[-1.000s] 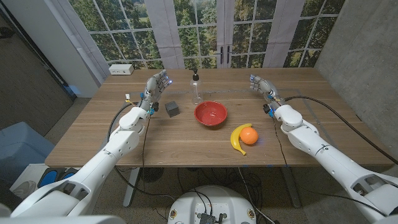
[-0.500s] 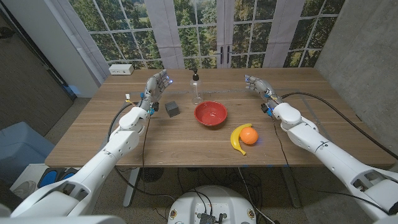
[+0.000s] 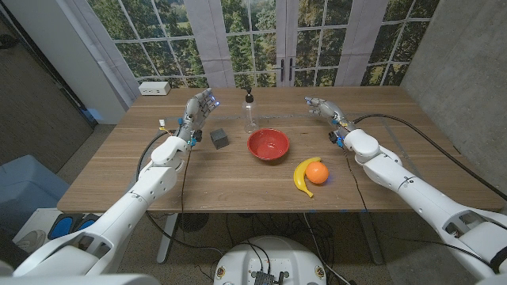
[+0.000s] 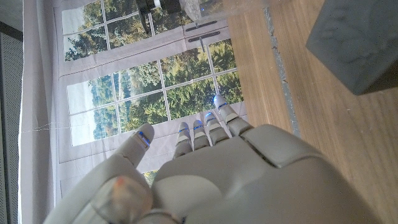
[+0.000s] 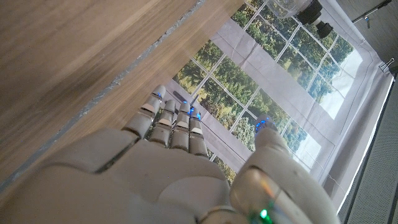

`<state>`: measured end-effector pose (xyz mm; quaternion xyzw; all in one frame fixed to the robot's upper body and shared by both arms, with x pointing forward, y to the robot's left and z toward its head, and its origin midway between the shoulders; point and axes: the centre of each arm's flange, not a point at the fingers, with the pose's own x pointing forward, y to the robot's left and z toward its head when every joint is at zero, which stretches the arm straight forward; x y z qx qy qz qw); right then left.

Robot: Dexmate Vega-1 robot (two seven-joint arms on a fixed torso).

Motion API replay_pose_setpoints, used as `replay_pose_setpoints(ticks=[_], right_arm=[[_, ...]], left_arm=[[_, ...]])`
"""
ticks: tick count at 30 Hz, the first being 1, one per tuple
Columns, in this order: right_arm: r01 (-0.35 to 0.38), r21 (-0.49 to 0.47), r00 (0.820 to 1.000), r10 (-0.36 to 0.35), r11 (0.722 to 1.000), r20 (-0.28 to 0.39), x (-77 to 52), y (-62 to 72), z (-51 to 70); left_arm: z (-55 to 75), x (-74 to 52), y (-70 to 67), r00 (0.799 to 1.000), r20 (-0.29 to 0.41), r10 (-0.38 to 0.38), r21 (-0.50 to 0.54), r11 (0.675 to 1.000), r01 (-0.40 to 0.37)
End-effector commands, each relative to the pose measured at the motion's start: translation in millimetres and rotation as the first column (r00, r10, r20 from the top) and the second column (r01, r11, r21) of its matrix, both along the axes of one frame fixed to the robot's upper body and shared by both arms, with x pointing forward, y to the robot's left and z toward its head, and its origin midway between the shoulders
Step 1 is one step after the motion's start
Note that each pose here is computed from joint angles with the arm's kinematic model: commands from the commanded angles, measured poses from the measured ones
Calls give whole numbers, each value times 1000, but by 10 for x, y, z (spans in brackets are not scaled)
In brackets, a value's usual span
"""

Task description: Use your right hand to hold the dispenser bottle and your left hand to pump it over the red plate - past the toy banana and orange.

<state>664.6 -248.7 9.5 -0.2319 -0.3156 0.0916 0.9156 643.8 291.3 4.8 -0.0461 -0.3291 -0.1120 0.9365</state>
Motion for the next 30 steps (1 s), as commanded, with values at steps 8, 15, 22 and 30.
replay_pose_setpoints(ticks=[8,15,22,30], right_arm=[[20,-74,999,-18,997,34,11,167,39],[22,-93,999,-18,995,45,19,233,50],[20,-116,999,-14,993,48,22,289,65],[8,-151,998,2,989,63,16,398,75]], left_arm=[[9,-3,5,1000,4,-2,-3,1000,2],[15,-7,10,1000,7,0,-1,1000,0],[-2,-28,28,1000,7,4,-7,1000,-4],[-18,-63,49,1000,10,11,-11,1000,-11]])
